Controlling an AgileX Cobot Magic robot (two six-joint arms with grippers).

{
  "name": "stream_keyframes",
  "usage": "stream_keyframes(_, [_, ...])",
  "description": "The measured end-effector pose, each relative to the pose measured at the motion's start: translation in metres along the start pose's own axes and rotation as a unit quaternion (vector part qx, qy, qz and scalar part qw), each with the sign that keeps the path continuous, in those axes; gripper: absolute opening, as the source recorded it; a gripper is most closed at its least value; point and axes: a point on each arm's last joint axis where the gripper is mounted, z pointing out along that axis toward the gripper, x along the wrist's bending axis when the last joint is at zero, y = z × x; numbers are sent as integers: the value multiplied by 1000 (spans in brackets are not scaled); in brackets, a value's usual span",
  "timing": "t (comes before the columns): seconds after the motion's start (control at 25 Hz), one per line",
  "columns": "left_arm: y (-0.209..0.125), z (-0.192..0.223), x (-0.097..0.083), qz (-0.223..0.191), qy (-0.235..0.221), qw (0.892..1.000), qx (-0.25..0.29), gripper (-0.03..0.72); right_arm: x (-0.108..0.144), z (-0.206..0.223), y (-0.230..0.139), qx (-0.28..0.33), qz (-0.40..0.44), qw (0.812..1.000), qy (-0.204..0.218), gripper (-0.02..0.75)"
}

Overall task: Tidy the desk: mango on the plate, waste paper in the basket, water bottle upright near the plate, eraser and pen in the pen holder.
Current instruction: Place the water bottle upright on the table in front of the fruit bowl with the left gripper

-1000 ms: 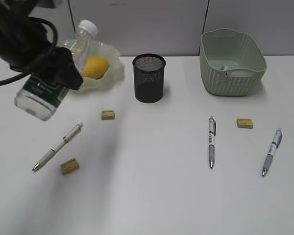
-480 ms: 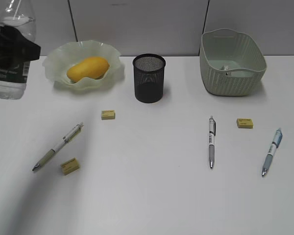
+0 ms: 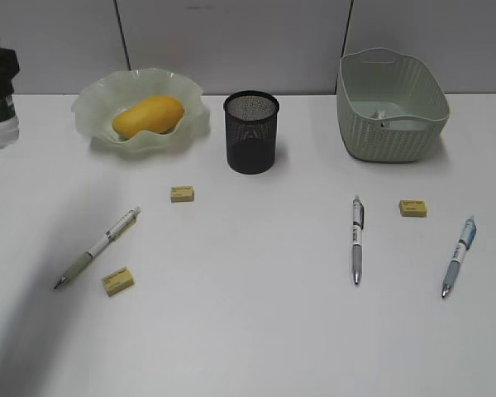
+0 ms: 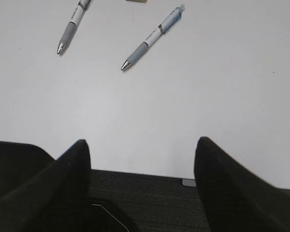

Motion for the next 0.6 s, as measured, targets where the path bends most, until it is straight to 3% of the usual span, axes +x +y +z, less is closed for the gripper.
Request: stream_keyframes(0.6, [-30,42,8,25,62,996,-56,489,0,0,0,0,0,1000,0,531])
